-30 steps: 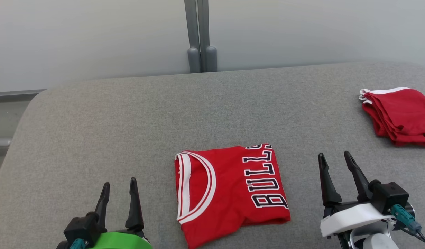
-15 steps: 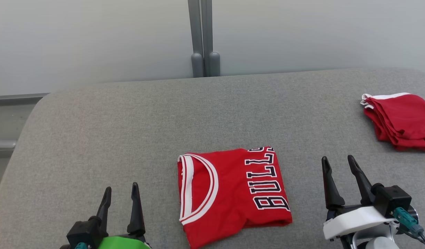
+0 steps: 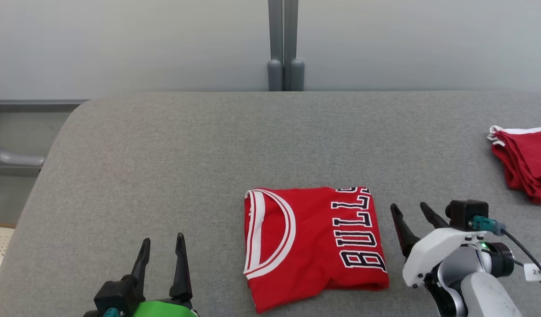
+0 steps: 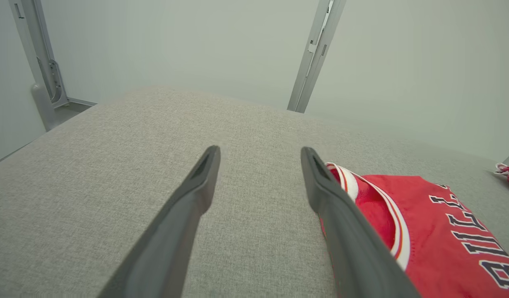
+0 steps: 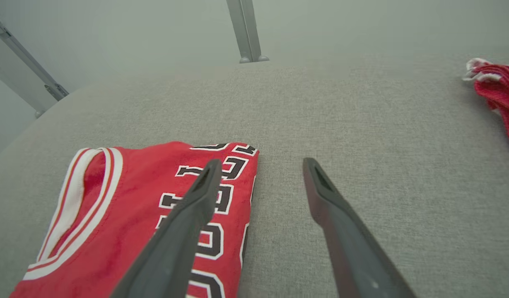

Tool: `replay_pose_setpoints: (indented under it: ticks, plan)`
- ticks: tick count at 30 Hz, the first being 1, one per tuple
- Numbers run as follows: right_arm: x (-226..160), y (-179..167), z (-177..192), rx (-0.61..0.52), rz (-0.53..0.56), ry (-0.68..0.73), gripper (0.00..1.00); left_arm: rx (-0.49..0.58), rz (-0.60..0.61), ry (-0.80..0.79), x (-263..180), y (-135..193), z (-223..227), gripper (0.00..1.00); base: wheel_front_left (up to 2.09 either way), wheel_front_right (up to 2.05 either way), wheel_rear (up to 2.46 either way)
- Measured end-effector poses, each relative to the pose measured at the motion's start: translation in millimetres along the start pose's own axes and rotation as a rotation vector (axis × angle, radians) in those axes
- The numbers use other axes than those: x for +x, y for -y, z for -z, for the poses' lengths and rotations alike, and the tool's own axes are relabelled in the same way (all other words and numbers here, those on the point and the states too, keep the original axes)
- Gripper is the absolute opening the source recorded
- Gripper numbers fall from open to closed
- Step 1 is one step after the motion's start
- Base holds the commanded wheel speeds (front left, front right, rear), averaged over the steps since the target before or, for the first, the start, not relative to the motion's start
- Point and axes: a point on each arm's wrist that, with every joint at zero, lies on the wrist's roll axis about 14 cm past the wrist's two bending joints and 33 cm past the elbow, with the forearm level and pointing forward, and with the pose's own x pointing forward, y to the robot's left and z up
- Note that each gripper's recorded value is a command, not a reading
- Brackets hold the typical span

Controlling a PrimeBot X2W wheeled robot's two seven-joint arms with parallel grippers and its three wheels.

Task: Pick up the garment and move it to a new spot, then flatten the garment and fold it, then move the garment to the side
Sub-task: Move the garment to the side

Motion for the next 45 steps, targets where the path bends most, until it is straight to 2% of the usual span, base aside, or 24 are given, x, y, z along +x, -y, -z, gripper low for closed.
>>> replay_pose_setpoints:
  ticks: [5,18,19,20,21,22,23,27,31,38,45]
  plan:
    - [16.8,-10.0,31.7,0.014,-0.054,-0.182,1.0,-0.001,-0.038,0.004,-0.1,-10.6,-1.6,1.0,0.0,0.0,0.0]
    - [42.6,-22.7,89.9,0.083,-0.112,-0.428,1.0,0.005,-0.154,-0.018,-5.8,-44.0,3.6,1.0,0.0,0.0,0.0]
    - [44.1,-24.8,91.8,0.085,-0.12,-0.44,0.84,0.005,-0.159,-0.019,-5.6,-45.4,3.9,1.0,0.0,0.0,0.0]
    - [45.5,-26.2,92.5,0.087,-0.126,-0.445,0.49,0.005,-0.162,-0.021,-5.4,-46.4,4.2,1.0,0.0,0.0,0.0]
    - [46.4,-27.2,93.8,0.088,-0.131,-0.453,0.35,0.006,-0.166,-0.023,-5.4,-47.4,4.9,1.0,0.0,0.0,0.0]
    - [46.6,-28.1,94.4,0.088,-0.135,-0.456,0.15,0.006,-0.167,-0.025,-5.2,-47.7,5.4,1.0,0.0,0.0,0.0]
    - [46.6,-29.0,94.6,0.083,-0.139,-0.458,0.0,0.006,-0.166,-0.025,-4.7,-47.4,5.6,1.0,0.0,0.0,0.0]
    - [47.0,-24.6,86.8,0.073,-0.136,-0.424,0.0,0.006,-0.15,-0.027,-0.4,-42.9,6.3,1.0,0.0,0.0,0.0]
    - [48.3,-4.8,67.8,0.052,-0.096,-0.353,0.0,0.009,-0.114,-0.031,8.0,-33.2,8.0,1.0,0.0,0.0,0.0]
    - [33.6,60.5,36.6,0.02,0.059,-0.257,0.0,0.022,0.023,-0.042,33.5,5.7,13.6,1.0,0.0,0.0,0.0]
    - [-0.3,127.7,5.7,0.012,0.242,-0.157,0.0,0.027,0.195,-0.066,62.8,59.2,26.3,1.0,0.0,0.0,0.0]
